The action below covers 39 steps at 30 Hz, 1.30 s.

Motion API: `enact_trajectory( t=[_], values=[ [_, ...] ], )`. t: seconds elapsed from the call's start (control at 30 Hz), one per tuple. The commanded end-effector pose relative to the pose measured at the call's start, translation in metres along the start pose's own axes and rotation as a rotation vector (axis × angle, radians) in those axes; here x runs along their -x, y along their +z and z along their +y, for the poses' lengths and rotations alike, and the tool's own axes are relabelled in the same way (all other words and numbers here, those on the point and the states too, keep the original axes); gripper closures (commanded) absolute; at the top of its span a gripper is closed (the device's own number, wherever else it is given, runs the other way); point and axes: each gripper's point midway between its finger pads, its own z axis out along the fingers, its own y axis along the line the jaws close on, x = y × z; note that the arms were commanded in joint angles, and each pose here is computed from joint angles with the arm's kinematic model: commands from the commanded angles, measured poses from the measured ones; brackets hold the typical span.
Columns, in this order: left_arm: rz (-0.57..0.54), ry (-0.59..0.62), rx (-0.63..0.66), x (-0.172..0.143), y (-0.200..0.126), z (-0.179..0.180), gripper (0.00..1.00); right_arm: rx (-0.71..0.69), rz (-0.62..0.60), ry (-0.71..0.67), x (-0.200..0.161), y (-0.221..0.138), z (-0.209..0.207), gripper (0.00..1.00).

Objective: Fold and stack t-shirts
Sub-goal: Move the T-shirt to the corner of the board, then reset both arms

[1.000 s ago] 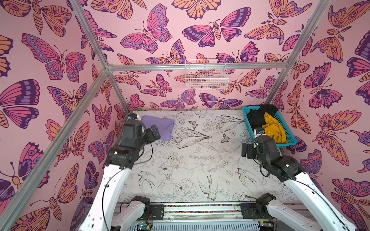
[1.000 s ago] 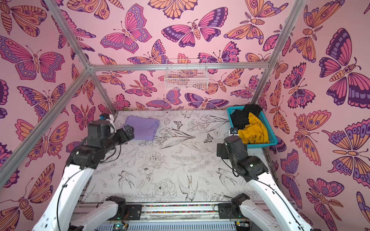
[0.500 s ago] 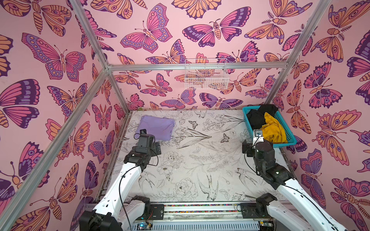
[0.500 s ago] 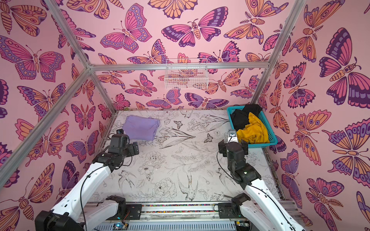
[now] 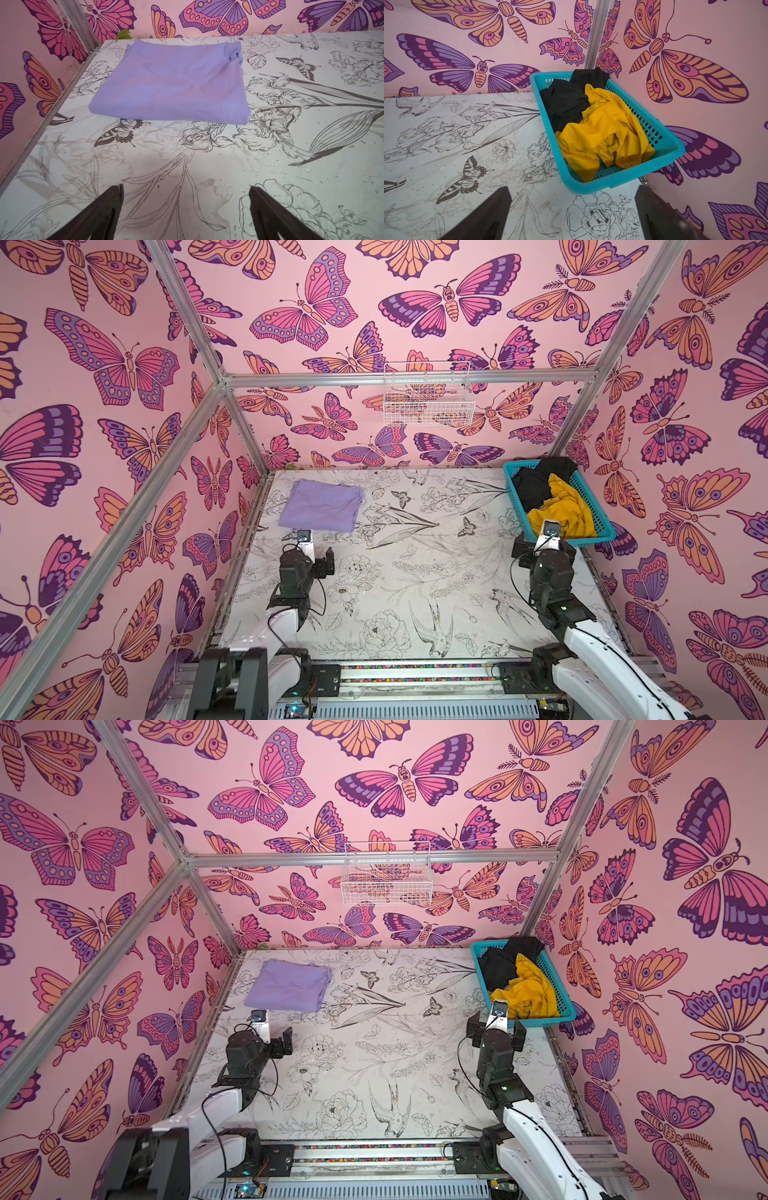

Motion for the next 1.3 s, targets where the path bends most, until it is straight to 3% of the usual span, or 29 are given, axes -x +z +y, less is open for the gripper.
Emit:
enact_trajectory(
  t=[0.0,0.07,0.13,0.27,0.4,0.67,0.93,1.1,1.27],
  values=[
    [-0.160,0.019,-0.066,0.025,0.014,-0.009,0.00,0.040,-0.099,0.071,0.024,-0.006,0.001,0.01],
    [-0.121,0.060,-0.112,0.007,0.024,-0.017,0.00,0.051,-0.106,0.087,0.023,-0.011,0.000,0.01],
    [-0.177,0.050,-0.108,0.013,0.030,-0.016,0.01,0.060,-0.127,0.101,0.020,-0.014,0.000,0.01],
    [-0.083,0.052,-0.116,0.009,0.033,-0.016,0.01,0.057,-0.115,0.086,0.003,-0.007,0.003,0.01],
    [-0.146,0.040,-0.104,0.013,0.033,-0.014,0.01,0.033,-0.115,0.042,-0.014,0.002,0.005,0.01],
    [-0.145,0.037,-0.098,0.010,0.029,-0.013,0.01,0.107,-0.051,0.030,-0.044,0.028,0.022,0.01],
    [-0.142,0.035,-0.094,0.011,0.030,-0.013,0.01,0.270,-0.021,0.134,-0.049,0.054,0.013,0.01],
    [-0.124,0.028,-0.082,0.011,0.034,-0.010,0.01,0.473,0.023,0.154,-0.047,0.065,0.039,0.01],
    [-0.131,0.030,-0.082,0.011,0.032,-0.011,0.01,0.484,0.018,0.152,-0.069,0.083,0.049,0.01]
  ],
)
